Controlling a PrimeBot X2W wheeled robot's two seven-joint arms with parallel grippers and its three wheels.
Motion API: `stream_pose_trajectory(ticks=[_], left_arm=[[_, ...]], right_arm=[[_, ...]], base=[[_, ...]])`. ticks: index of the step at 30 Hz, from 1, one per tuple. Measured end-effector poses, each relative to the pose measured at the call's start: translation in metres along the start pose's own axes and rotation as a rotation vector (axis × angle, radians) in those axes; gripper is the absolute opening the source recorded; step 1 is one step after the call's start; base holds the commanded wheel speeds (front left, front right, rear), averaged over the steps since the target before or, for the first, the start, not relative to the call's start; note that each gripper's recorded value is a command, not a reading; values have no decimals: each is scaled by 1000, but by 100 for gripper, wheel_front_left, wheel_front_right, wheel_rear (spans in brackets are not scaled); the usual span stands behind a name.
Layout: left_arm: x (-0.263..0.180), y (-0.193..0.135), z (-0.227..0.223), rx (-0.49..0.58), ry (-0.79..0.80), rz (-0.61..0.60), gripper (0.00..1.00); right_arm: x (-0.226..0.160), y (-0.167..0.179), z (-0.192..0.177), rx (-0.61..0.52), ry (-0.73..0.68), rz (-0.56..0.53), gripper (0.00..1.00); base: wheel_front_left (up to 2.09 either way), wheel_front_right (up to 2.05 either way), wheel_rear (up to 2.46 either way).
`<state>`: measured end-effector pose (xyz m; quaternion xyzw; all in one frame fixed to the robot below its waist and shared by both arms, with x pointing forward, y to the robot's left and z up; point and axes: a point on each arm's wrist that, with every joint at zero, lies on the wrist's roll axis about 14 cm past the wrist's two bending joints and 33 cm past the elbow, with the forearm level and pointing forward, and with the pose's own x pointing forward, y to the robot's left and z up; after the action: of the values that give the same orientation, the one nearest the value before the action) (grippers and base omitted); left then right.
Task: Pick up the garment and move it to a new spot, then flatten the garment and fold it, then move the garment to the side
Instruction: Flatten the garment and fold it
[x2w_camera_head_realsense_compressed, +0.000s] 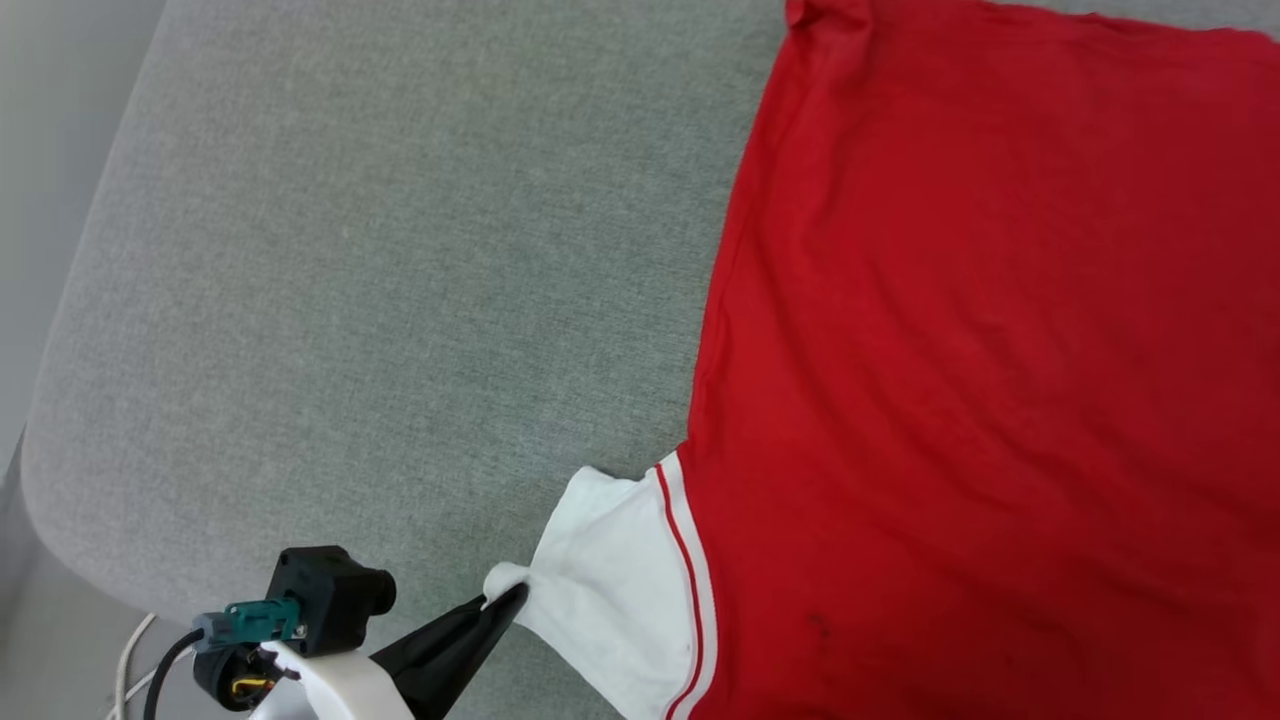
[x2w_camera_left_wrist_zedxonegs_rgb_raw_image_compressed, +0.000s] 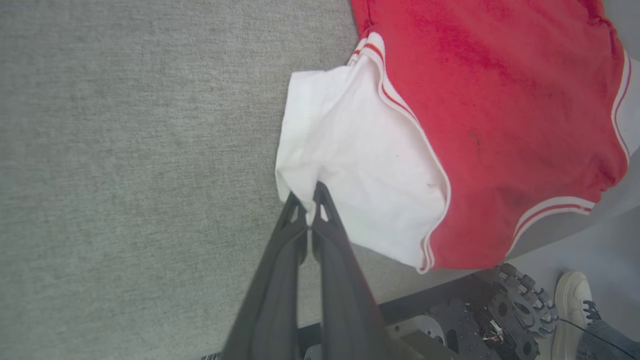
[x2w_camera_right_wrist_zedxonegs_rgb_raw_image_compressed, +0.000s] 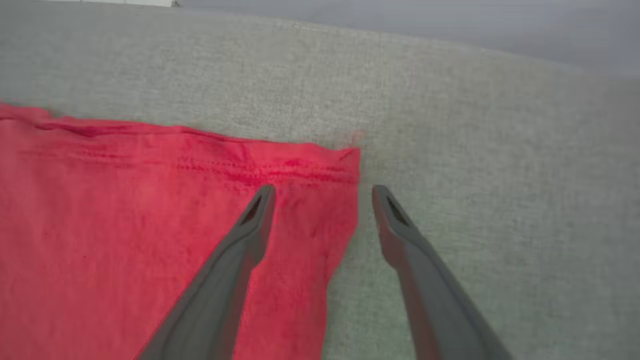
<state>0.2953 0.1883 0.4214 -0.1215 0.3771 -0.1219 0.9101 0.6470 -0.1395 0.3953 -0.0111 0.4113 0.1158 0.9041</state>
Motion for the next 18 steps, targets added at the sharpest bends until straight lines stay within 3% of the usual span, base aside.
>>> stream_pose_trajectory(ticks=[4,14,15,16,18], left_arm=[[3,5,-5,-10,18,18,0],[8,10,-11,-23,33,29,0],[9,10,-10,-22,31,29,0],[9,10,-10,-20,30,29,0],[8,10,-9,-19,27,28,0]], right_arm=[[20,1,-19,46,137,-8,100],[25,17,-40,6,341,-12,100],[23,18,-40,3,346,-12,43],[22,18,-42,4,351,-12,0],[18,19,-46,5,370,-11,0]], base=[[0,0,0],[0,0,0],[0,0,0],[0,0,0],[0,0,0]])
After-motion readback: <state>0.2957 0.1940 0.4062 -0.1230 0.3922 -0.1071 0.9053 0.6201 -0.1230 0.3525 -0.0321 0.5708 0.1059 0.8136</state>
